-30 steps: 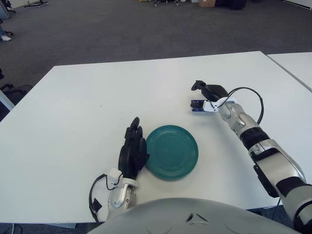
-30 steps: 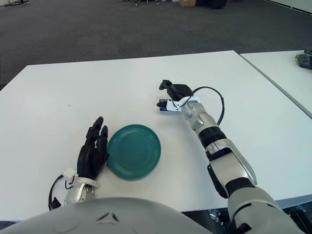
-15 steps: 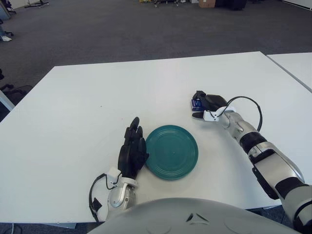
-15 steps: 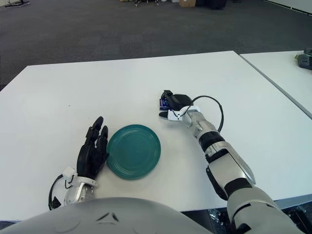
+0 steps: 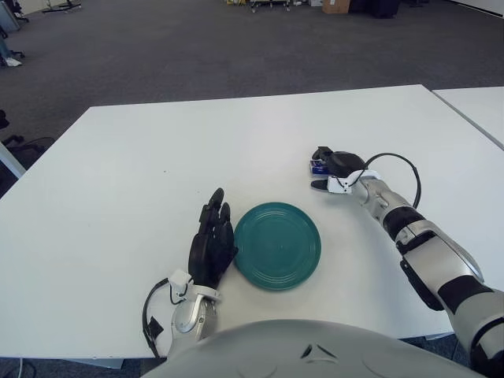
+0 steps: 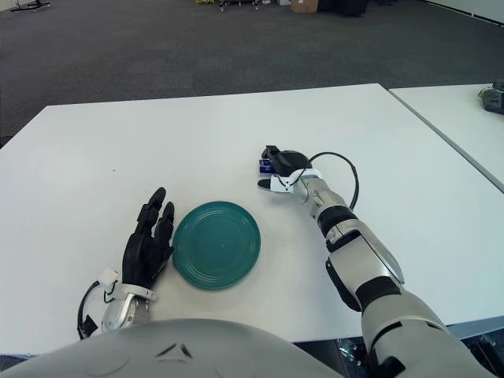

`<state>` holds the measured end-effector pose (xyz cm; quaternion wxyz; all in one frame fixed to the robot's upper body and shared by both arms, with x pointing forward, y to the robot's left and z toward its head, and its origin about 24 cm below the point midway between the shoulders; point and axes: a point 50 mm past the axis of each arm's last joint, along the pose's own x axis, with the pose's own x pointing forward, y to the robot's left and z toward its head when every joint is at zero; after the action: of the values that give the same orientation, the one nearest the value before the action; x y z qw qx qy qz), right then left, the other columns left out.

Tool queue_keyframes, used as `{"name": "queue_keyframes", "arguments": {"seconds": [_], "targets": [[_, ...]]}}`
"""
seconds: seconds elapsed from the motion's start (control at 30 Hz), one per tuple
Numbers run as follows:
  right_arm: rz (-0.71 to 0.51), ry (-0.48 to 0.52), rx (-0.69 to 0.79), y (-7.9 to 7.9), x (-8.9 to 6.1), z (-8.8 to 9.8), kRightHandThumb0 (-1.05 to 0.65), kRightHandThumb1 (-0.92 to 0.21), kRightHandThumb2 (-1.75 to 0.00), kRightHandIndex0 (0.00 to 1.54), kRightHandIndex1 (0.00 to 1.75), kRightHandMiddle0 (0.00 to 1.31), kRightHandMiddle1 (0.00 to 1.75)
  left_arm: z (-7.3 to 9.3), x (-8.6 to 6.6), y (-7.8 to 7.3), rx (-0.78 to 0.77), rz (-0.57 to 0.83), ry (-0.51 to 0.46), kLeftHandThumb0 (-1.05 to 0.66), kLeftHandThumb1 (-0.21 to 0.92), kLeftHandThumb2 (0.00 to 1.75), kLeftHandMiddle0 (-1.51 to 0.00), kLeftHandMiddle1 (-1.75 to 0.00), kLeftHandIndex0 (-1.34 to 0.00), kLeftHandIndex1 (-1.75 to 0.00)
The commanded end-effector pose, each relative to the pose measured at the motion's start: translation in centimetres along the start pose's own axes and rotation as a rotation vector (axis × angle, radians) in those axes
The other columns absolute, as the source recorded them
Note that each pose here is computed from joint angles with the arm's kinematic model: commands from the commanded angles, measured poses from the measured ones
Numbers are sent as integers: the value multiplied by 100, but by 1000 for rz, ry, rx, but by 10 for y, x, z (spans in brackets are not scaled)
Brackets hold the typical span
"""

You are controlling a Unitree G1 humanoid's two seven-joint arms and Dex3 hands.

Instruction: Put the gum into the plate.

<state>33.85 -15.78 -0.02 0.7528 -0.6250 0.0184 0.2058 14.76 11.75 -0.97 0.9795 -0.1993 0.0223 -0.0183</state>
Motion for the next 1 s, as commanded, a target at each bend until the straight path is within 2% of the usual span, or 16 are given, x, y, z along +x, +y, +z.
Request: {"name": "queue_keyframes", "arguments": {"seconds": [0.0, 0.23, 0.37, 0.57, 0.63, 0.67, 0.7, 0.73, 0.83, 0.97], "targets": [[129, 64, -6, 34, -11, -9, -78, -92, -68, 37, 0, 0, 74, -12, -2, 4, 1, 15, 68, -96, 92, 53, -2, 0, 0, -30], [158, 63, -80, 48, -14, -4, -75, -92, -65, 41, 2, 0, 73, -12, 0, 3, 8, 8, 69, -96, 92, 56, 0, 0, 0, -27], [177, 45, -174, 58, -17, -2, -73, -92, -66, 46, 4, 0, 74, -12, 1, 1, 17, 11, 77, -95, 92, 58, -1, 0, 0, -25], [155, 15, -292, 66, -22, -3, -74, -92, -73, 54, 8, 2, 90, -12, 0, -3, 0, 32, 80, -91, 92, 60, -2, -1, 0, -28], [148, 10, -306, 68, -22, -2, -74, -92, -77, 50, 46, 6, 114, -12, 0, -4, -5, 38, 81, -90, 92, 60, -2, -1, 0, -29], [138, 4, -321, 69, -23, -1, -74, -92, -77, 48, 54, 6, 117, -11, 0, -5, -6, 42, 82, -90, 92, 60, -2, -1, 0, -29], [122, -7, -343, 71, -23, 1, -74, -92, -78, 48, 92, 9, 131, -11, 0, -5, -6, 47, 82, -89, 92, 60, -3, -1, 0, -30], [110, -16, -360, 72, -24, 2, -73, -92, -79, 50, 122, 14, 145, -11, -1, -6, -7, 51, 82, -87, 92, 60, -3, -1, 0, -30], [74, -48, -406, 76, -26, 6, -72, -92, -83, 55, 157, 22, 165, -9, -3, -6, -13, 61, 79, -84, 92, 58, -3, -1, 0, -33], [52, -71, -431, 79, -27, 9, -71, -92, -88, 62, 170, 29, 172, -8, -5, -6, -21, 67, 71, -84, 92, 58, -4, -1, 0, -37]]}}
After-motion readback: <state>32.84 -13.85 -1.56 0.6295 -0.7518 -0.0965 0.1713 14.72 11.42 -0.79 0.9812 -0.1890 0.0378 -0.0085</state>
